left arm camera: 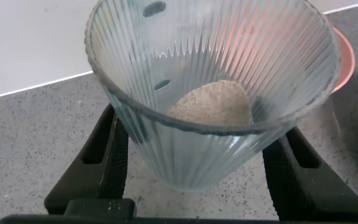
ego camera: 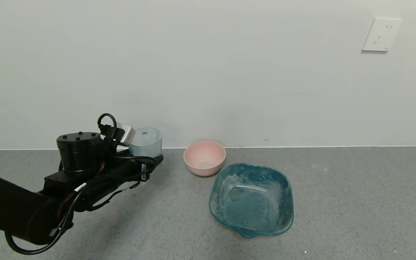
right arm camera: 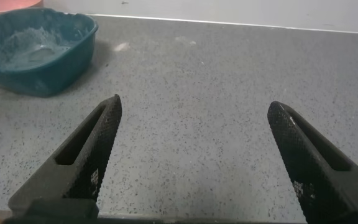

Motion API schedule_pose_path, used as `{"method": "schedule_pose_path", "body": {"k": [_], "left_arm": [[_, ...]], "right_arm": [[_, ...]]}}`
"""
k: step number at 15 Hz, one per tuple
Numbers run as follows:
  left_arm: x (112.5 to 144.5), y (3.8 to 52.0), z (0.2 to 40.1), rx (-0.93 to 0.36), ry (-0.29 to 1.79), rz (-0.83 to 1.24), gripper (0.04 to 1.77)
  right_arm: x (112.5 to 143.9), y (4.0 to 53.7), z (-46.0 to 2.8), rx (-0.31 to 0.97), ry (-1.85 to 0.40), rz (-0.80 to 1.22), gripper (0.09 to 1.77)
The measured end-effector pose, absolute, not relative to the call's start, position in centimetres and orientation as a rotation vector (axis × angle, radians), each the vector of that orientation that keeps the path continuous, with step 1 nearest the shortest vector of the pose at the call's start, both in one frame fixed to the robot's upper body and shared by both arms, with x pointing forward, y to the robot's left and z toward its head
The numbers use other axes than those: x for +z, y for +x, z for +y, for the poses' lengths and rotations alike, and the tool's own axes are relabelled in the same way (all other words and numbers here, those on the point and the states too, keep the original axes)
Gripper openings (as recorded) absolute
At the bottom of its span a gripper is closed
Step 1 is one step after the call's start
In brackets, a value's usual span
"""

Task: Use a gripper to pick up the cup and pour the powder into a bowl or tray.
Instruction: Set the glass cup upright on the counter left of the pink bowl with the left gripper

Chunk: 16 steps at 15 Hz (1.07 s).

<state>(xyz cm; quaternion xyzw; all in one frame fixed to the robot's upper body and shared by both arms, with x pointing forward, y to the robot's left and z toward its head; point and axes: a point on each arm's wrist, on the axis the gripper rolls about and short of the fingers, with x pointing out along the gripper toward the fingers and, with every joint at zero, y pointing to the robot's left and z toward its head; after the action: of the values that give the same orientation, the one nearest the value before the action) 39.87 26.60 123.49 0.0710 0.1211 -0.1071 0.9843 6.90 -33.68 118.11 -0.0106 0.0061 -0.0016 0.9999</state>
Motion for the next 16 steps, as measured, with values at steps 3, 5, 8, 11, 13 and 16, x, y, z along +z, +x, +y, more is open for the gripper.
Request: {"method": "schedule_pose_path", "body": {"k": [3, 5, 8, 11, 13, 16], "left_arm": [[122.8, 39.8, 27.6, -0.214, 0.095, 0.219, 1.25], [122.3, 39.8, 28.2, -0.221, 0.061, 0.22, 1.25], [121.7, 39.8, 28.7, -0.231, 0.044, 0.243, 1.25], [121.0, 40.0, 28.9, -0.231, 0.038, 0.262, 1.25], [120.5, 40.2, 28.8, -0.262, 0.031, 0.258, 1.25], [119.7, 40.6, 28.7, -0.275, 0.02, 0.23, 1.25]], "right_arm": [[118.1, 6.9, -33.7, -0.003, -0.021, 0.012, 1.71], [118.1, 6.9, -33.7, -0.003, -0.021, 0.013, 1.71], [118.1, 6.9, -33.7, -0.003, -0.021, 0.013, 1.71], [118.1, 6.9, -33.7, -0.003, -0.021, 0.012, 1.71], [118.1, 6.9, -33.7, -0.003, -0.021, 0.012, 1.71], [118.1, 6.9, -33.7, -0.004, -0.021, 0.012, 1.71]]}}
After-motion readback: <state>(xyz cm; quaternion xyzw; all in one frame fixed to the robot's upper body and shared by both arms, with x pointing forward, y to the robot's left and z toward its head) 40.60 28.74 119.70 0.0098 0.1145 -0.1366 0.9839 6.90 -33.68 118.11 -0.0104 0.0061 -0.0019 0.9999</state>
